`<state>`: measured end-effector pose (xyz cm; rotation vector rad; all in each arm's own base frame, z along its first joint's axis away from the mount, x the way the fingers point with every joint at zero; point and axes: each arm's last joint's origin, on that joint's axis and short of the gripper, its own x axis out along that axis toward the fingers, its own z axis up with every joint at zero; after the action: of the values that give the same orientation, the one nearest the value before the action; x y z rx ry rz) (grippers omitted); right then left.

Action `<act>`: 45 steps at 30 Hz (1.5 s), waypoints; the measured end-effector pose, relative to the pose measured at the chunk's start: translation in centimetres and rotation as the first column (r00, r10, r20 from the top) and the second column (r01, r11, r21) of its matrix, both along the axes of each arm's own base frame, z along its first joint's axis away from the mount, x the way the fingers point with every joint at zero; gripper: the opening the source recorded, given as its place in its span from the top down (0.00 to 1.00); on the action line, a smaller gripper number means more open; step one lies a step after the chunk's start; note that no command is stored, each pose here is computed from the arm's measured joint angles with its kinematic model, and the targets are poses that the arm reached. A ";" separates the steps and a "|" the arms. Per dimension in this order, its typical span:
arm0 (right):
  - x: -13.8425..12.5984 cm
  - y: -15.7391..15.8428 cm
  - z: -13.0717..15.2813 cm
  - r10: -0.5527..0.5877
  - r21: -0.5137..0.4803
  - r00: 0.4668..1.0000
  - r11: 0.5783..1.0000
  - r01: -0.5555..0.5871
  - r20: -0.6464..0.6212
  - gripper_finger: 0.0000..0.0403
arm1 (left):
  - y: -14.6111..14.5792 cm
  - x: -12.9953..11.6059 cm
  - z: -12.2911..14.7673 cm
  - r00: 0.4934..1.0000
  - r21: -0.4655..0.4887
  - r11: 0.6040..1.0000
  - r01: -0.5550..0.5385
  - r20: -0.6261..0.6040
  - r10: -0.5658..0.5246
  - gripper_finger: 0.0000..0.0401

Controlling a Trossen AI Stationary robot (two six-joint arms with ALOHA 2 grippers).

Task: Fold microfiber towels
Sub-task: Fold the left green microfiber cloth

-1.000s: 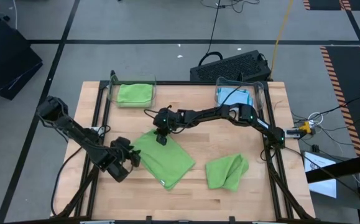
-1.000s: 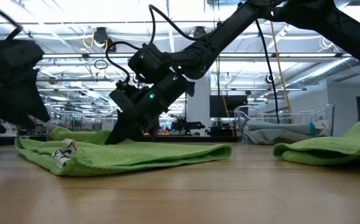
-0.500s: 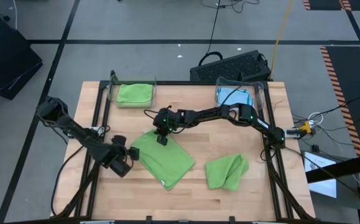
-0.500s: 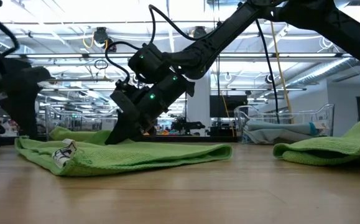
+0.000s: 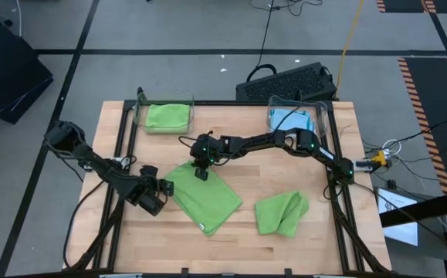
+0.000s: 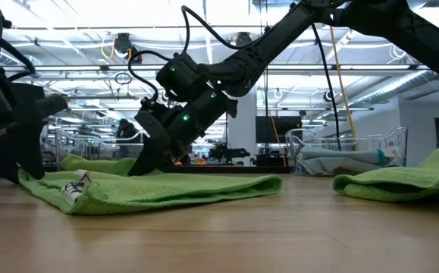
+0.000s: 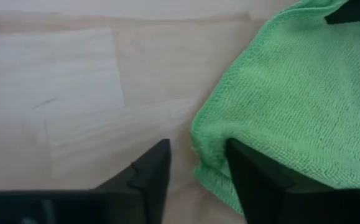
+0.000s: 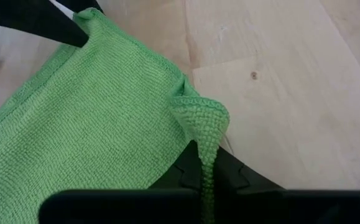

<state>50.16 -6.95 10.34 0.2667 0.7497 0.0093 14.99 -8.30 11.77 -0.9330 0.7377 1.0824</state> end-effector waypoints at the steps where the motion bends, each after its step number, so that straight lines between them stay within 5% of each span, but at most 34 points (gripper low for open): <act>1: 0.0 0.0 0.0 0.000 0.000 1.000 1.000 0.000 0.001 1.00 | 0.0 0.0 0.0 1.000 0.004 1.000 0.007 0.000 -0.007 0.63; 8: 0.0 0.0 0.0 0.011 -0.012 1.000 1.000 -0.011 0.002 1.00 | 0.1 0.4 -0.1 0.996 0.064 0.994 0.086 -0.012 -0.086 0.95; 18: -1.6 0.0 3.3 0.021 -0.093 0.995 0.995 -0.030 -0.099 1.00 | 0.8 0.4 0.6 0.962 0.275 0.922 0.273 -0.099 -0.255 0.99; 26: -3.5 0.1 8.0 0.007 -0.177 0.988 0.984 -0.035 -0.155 1.00 | 1.5 0.9 2.3 0.892 0.466 0.761 0.451 -0.194 -0.409 0.99; 31: -6.2 0.6 9.9 0.007 -0.206 0.980 0.977 -0.048 -0.197 0.99 | 1.1 2.3 3.9 0.827 0.593 0.603 0.534 -0.220 -0.517 0.99; 36: -9.9 1.7 11.2 0.017 -0.226 0.996 0.973 -0.036 -0.089 0.99 | 0.5 3.7 5.3 0.748 0.671 0.439 0.597 -0.268 -0.608 0.99; 45: -17.7 4.9 9.3 0.071 -0.248 0.976 0.969 -0.017 0.208 0.99 | -0.3 4.9 6.6 0.680 0.713 0.361 0.602 -0.221 -0.699 0.99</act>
<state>32.45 -2.06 19.63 0.0115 0.5334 -0.0122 19.88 -8.58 18.36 0.0775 0.4053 0.4738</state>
